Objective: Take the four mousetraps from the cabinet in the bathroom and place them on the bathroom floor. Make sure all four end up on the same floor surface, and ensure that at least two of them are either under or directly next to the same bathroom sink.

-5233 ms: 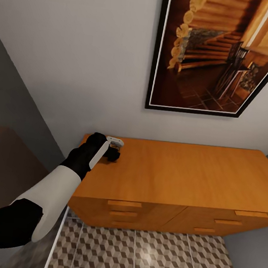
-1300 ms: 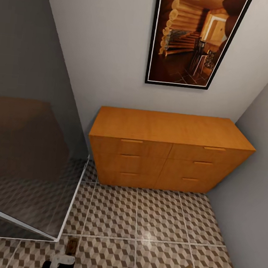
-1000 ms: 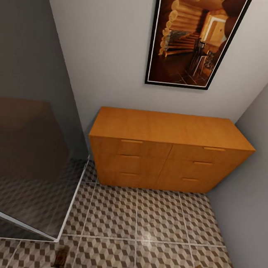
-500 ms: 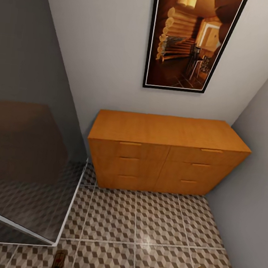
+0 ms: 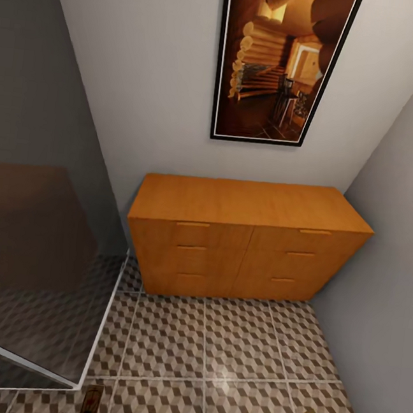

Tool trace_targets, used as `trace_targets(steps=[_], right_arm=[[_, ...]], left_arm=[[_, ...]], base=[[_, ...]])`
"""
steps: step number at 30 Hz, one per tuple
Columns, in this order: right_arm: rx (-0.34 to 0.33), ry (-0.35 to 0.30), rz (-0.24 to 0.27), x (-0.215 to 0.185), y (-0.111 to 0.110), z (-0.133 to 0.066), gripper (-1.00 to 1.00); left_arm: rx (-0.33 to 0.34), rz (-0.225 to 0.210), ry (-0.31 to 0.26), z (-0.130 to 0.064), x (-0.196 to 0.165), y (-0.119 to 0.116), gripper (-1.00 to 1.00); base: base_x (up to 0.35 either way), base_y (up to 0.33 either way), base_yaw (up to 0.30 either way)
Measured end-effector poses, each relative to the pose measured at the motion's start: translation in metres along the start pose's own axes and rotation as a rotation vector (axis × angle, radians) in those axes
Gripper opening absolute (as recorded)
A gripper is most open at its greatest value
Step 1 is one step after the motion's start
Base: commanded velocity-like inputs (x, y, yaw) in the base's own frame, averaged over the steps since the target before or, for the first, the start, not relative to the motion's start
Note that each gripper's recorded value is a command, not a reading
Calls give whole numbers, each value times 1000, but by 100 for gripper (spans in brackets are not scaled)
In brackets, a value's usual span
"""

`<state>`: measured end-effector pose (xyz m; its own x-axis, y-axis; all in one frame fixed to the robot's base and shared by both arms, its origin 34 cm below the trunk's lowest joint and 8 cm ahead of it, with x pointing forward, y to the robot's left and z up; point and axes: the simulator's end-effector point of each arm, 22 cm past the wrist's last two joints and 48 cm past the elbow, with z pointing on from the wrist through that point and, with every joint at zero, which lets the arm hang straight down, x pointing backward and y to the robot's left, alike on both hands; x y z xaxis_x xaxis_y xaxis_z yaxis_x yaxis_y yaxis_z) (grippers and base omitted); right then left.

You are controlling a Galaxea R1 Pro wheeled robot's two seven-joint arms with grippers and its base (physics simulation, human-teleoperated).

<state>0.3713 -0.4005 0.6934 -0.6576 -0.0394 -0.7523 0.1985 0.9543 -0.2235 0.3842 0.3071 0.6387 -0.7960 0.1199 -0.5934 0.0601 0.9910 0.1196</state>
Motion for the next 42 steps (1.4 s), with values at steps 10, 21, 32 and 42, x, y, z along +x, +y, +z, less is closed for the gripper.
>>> trace_targets(steps=[10, 21, 32, 42], right_arm=[[0, -14, 6, -6, 1, 1, -100], [3, -32, 13, -13, 1, 2, -100], [5, -46, 18, -19, 0, 2, -100], [11, -46, 19, -20, 0, 2, -100]], left_arm=[[-1, -2, -16, 0, -7, 0, -100], [1, -7, -35, 0, -16, -4, -100], [-5, -9, -51, 0, -24, -3, -100], [-5, -9, -53, 0, -24, -3, -100]], base=[[0, 0, -29], [0, 0, 27], [0, 0, 77], [0, 0, 117]])
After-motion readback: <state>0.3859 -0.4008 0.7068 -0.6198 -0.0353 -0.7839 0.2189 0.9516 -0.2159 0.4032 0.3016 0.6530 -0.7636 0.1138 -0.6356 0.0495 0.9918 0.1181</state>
